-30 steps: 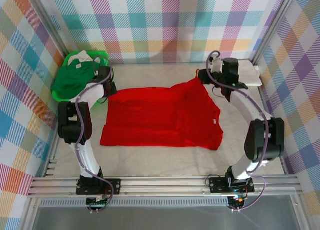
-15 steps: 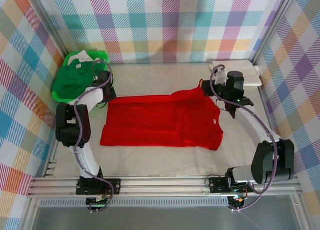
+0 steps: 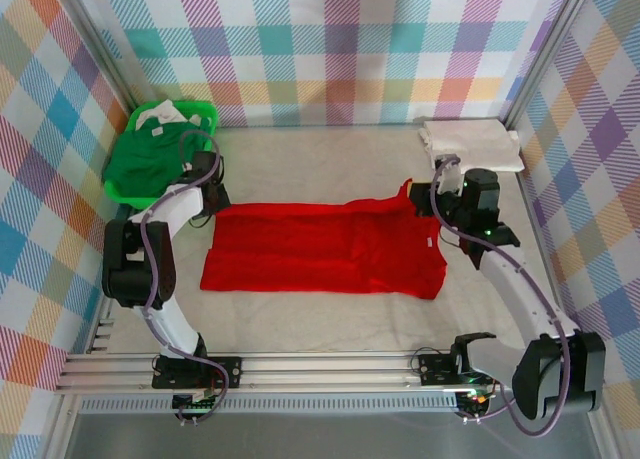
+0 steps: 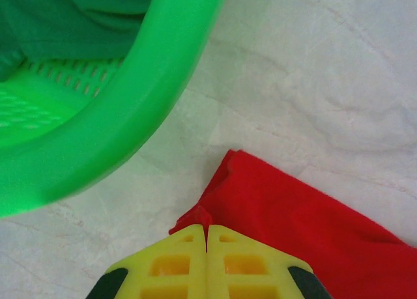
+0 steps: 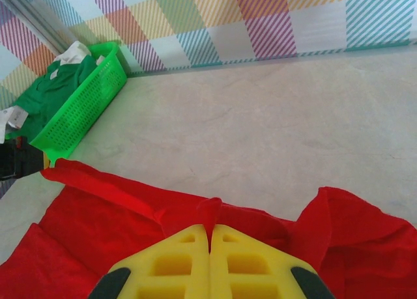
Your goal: Fold and stack the t-shirts
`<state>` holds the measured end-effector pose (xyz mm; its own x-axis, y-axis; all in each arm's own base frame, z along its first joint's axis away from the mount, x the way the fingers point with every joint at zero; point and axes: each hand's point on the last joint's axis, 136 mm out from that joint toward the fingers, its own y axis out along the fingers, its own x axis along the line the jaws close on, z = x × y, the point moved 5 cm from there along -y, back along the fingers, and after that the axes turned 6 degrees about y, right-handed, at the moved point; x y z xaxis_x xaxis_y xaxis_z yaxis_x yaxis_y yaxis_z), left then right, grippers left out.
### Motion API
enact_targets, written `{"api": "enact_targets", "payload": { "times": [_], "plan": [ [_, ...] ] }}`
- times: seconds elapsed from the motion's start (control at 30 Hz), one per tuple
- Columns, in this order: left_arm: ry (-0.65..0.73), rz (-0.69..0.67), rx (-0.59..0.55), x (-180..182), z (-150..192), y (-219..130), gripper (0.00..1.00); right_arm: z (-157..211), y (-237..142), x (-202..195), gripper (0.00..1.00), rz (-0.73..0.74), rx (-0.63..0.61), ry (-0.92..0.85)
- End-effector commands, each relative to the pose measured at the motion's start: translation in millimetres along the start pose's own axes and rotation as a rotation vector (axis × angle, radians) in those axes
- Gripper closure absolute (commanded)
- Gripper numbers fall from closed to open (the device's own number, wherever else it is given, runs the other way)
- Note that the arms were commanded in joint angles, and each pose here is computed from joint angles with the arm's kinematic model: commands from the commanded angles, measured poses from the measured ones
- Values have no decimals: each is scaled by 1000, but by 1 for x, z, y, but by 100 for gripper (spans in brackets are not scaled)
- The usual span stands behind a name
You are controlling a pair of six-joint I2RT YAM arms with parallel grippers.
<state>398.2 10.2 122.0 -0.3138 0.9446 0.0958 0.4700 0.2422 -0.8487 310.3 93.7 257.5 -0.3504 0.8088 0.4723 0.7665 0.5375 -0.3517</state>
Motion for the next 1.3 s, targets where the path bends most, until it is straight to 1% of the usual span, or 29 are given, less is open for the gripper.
{"api": "enact_targets", "payload": {
  "times": [0.0,0.03,0.07,0.1,0.13,0.17,0.2,0.23,0.33,0.43,0.5,0.57,0.67,0.73,0.77,0.87,0.97,1.03,1.13,1.2,1.27],
  "plan": [
    [6,-75,44,13,20,-6,100,19,-6,-5,100,13,37,50],
    [8,-82,56,15,25,-6,97,26,-9,-6,100,17,55,66],
    [7,-85,71,16,30,-7,90,32,-11,-6,100,19,72,80],
    [4,-85,84,17,36,-9,79,41,-15,-7,94,30,93,102],
    [7,-77,100,17,44,-11,70,50,-20,-8,83,41,114,124],
    [11,-65,105,15,50,-15,63,59,-25,-9,74,49,131,141],
    [17,-53,105,14,56,-21,59,66,-31,-9,71,57,145,157],
    [20,-52,104,14,63,-26,58,72,-39,-6,69,61,156,176],
    [19,-23,81,15,74,-37,53,77,-59,4,60,32,124,179],
    [29,24,54,7,64,-41,52,71,-64,7,58,29,74,158],
    [57,47,47,-6,52,-41,53,64,-53,4,60,38,92,169],
    [115,57,37,-26,41,-43,54,59,-31,6,60,51,165,159],
    [183,91,9,-58,31,-51,54,61,12,10,58,110,350,104],
    [216,136,1,-79,31,-56,54,63,37,2,57,177,450,111],
    [237,154,-1,-89,33,-61,53,65,48,-2,55,200,493,122],
    [287,177,-8,-107,42,-72,53,72,78,-18,51,280,624,135],
    [291,219,4,-115,52,-82,53,82,100,-36,49,356,713,133],
    [285,237,8,-115,59,-87,53,84,108,-43,48,392,732,137],
    [273,241,15,-109,67,-90,53,91,118,-47,47,389,745,136],
    [272,217,23,-104,72,-88,53,96,124,-49,47,371,769,136],
    [283,202,38,-102,76,-84,53,104,129,-51,51,354,793,142]
  ]
}}
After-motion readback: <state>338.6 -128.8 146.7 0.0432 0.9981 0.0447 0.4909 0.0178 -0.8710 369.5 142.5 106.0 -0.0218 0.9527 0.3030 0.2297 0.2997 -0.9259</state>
